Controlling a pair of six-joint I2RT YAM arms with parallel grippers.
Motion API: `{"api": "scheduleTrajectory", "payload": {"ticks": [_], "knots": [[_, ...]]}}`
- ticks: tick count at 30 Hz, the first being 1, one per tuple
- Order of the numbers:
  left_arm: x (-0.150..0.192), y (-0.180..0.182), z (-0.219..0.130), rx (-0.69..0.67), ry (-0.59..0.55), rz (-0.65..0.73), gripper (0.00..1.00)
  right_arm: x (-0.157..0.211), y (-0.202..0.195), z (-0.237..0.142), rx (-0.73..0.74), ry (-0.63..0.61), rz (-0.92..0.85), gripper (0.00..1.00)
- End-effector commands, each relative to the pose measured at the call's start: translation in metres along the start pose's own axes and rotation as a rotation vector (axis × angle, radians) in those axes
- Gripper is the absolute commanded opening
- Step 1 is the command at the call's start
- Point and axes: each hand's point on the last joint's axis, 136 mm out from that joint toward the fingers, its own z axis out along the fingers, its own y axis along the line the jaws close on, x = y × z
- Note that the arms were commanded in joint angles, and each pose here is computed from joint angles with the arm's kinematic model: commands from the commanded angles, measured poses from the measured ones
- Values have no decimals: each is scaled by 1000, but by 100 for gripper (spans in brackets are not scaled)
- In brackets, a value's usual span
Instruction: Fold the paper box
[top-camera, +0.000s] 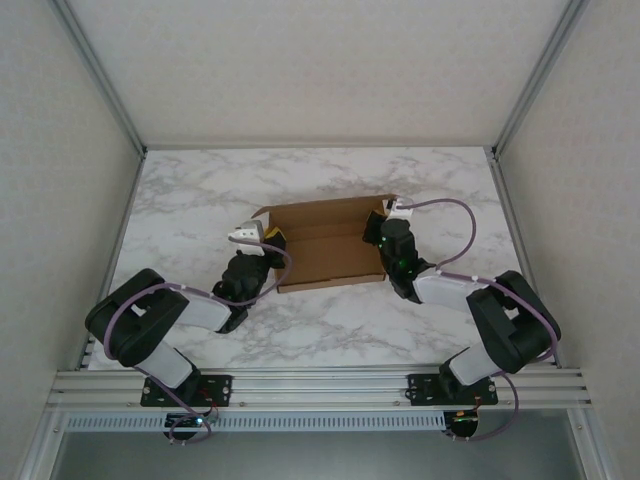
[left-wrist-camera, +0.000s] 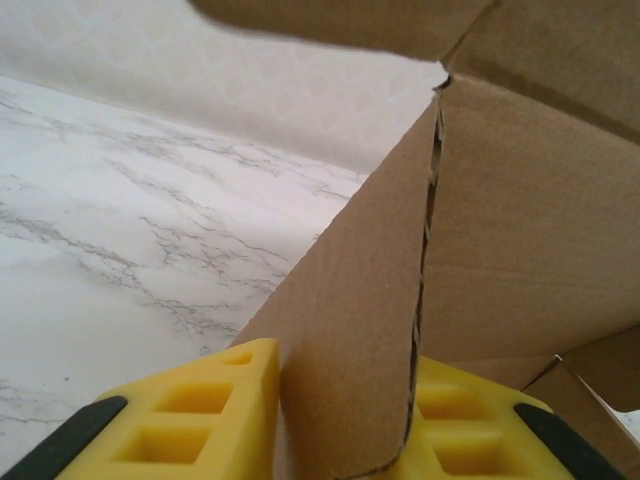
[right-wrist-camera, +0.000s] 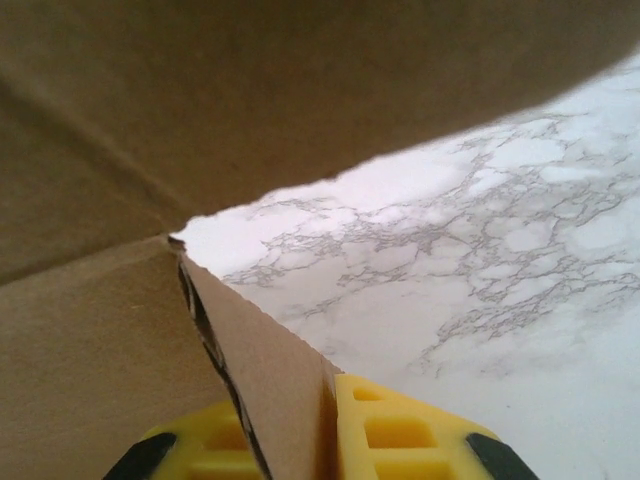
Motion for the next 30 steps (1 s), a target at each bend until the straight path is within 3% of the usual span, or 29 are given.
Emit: {"api": "scheduleTrajectory", "payload": {"ticks": [1,12,20,30], "knots": [[-5,-10,-6,26,-37,-51,29,1,7,-8,-56,-9,30,12],[14,-19,-13,37,5,-63,29,27,-2,-18,-80,41,-88,13],[28,-11,-24,32,38,-109,29,39,-7,-21,-81,63,-60,12],[43,3,-36,-13,75,-67,29,59,-26,-31,-42,99,-65,16]]}}
